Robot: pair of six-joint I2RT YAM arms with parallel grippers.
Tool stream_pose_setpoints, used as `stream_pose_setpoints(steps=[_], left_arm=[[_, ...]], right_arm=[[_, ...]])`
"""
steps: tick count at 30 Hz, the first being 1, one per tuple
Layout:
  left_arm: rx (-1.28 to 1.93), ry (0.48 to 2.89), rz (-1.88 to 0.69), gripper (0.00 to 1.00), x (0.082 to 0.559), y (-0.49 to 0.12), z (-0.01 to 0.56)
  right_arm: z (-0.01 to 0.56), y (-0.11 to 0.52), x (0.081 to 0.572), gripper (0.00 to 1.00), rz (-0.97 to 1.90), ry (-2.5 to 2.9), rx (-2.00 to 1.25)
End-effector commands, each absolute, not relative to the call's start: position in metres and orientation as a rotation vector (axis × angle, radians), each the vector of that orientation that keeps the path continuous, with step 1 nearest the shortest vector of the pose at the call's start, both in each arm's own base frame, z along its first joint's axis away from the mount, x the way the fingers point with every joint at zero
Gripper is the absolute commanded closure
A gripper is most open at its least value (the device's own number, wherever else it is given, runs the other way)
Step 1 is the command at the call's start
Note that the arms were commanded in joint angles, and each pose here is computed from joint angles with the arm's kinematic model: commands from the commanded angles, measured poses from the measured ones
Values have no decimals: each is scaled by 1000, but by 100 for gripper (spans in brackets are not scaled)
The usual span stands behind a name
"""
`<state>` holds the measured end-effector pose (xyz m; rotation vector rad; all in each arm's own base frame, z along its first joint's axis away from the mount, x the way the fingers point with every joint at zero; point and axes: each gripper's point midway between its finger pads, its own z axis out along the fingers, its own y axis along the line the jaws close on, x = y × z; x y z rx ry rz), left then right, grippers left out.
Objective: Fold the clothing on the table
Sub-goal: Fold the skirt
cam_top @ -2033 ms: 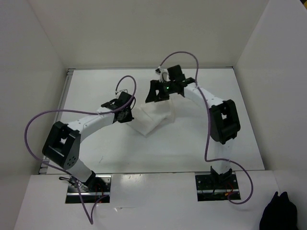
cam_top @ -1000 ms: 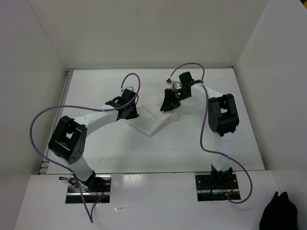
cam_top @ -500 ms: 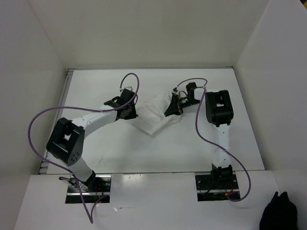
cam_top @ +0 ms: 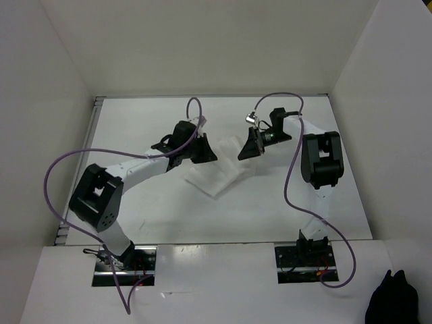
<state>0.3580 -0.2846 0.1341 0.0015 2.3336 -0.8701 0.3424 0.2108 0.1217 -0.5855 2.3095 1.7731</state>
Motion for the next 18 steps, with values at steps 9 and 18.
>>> stream_pose_setpoints(steps=[9,18], left_arm=[[113,2456,-1041,98,371,-338,76],[77,2473,-923,95,381,-328,72]], right_arm=[[31,168,311,89,1791,2693,-288],[57,173,330,92,1661,2538,-417]])
